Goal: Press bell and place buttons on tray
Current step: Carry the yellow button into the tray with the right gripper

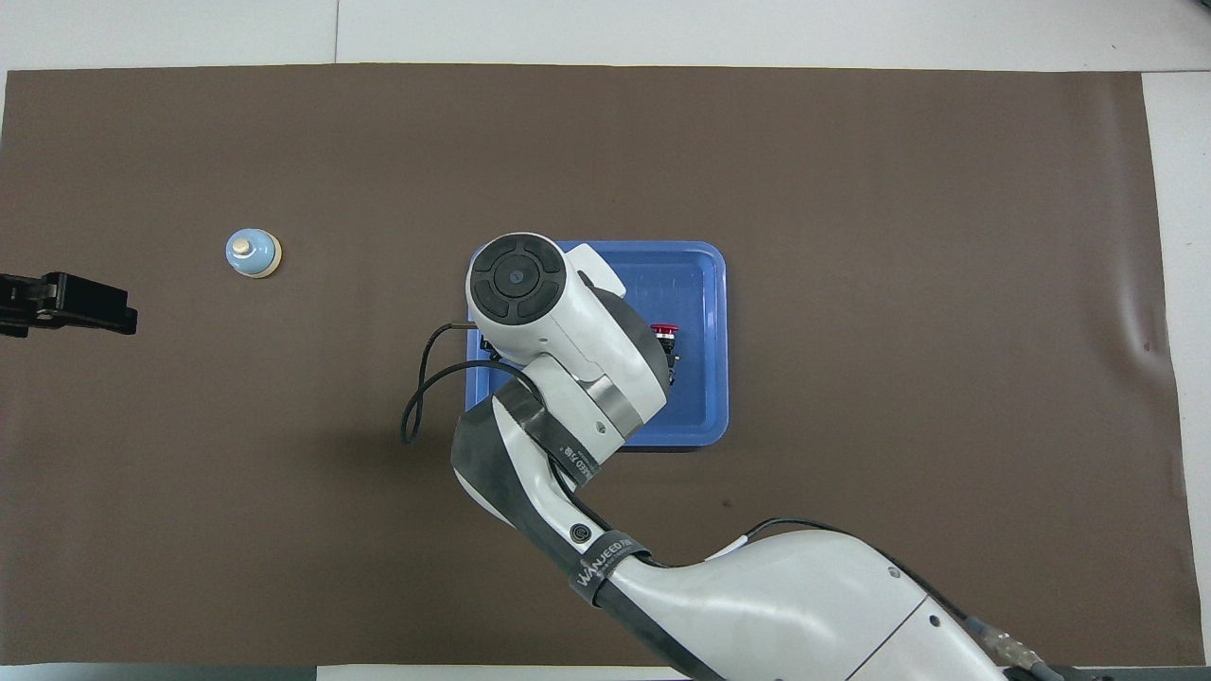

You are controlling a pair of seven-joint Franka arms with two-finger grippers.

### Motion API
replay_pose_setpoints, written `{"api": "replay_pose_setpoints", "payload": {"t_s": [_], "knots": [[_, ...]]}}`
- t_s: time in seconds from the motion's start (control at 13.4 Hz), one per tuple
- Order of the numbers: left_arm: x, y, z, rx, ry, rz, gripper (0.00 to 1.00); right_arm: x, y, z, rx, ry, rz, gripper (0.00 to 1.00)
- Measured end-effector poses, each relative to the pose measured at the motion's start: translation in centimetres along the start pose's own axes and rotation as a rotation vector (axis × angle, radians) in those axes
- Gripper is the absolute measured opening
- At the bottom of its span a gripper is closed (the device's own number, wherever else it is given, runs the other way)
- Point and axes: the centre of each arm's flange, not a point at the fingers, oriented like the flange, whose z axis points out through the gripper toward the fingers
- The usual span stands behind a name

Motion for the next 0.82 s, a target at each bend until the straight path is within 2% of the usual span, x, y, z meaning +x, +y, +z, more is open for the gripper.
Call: {"api": "replay_pose_setpoints", "payload": {"t_s": [0.22,0.52,0.6,0.82], "knots": [[0.0,0.0,0.0,0.0,0.0,0.0,1.0,-0.6,-0.5,2.2,0.0,0.0,-0.011,0.41],[0.0,0.0,0.0,0.0,0.0,0.0,1.0,-0.9,-0.5,2.7,0.005,0.003,0.006,0.41],[0.0,0.0,0.0,0.0,0.0,0.0,1.0,-1.0,-0.5,3.2,0.005,0.002,0.014,0.48],[0.0,0.0,0.0,0.0,0.0,0.0,1.0,-1.2,-0.4,3.5,0.001,-0.001,0.021,0.85]]}}
